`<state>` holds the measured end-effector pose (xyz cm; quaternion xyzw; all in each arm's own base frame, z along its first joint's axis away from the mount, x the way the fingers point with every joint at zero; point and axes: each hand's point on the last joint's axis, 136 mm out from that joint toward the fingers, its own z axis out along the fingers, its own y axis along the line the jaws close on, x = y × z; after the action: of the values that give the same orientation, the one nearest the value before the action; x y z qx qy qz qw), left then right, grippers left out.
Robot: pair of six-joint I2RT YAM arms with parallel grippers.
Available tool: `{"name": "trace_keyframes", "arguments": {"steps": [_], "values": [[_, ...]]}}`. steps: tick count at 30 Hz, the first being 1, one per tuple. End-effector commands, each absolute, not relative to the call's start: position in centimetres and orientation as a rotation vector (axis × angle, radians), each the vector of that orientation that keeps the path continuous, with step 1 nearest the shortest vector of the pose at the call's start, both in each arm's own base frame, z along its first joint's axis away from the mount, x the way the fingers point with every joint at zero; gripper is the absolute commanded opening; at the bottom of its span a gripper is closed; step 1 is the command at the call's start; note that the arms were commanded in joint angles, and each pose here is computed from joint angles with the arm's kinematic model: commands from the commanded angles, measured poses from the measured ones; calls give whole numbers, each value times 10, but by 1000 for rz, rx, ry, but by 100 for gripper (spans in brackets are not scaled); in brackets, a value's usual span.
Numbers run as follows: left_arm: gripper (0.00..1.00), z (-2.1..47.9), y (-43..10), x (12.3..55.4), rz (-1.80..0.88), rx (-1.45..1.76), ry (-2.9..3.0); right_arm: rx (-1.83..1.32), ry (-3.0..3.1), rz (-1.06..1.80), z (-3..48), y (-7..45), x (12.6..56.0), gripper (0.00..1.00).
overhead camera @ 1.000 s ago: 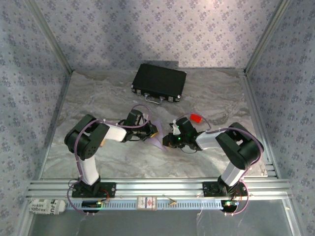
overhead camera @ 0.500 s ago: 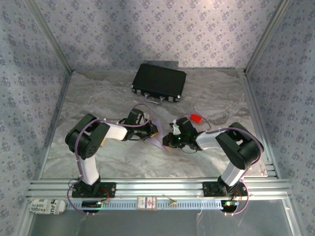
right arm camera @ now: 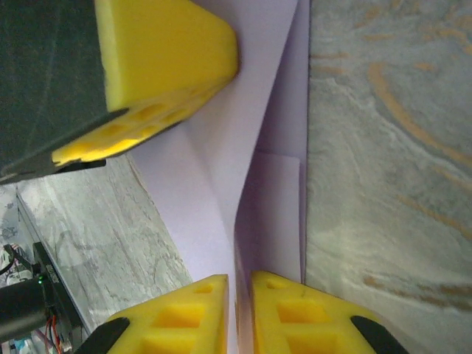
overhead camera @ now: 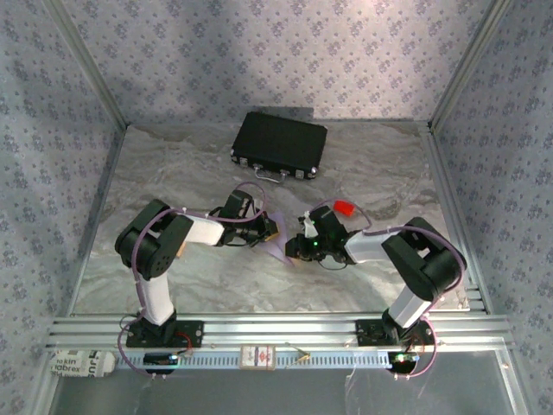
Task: Fold a paper plane with a square sheet of paper (pick it up from the middle)
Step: Fourth fold the wing at the center of the table.
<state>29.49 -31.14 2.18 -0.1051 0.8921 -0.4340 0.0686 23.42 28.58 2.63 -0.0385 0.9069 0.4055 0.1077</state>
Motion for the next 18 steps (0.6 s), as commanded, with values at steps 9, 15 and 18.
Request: {"name": "trace_keyframes", "arguments": {"steps": [9,15,18], "values": [[6,-15,-295,273,-1167,-386,2843,-144,2768,1108,16,274,216,17],[6,-14,-294,274,-1155,-394,2834,-137,2783,1156,12,274,206,7],[6,-15,-291,275,-1140,-410,2829,-131,2786,1174,11,273,201,7]]}}
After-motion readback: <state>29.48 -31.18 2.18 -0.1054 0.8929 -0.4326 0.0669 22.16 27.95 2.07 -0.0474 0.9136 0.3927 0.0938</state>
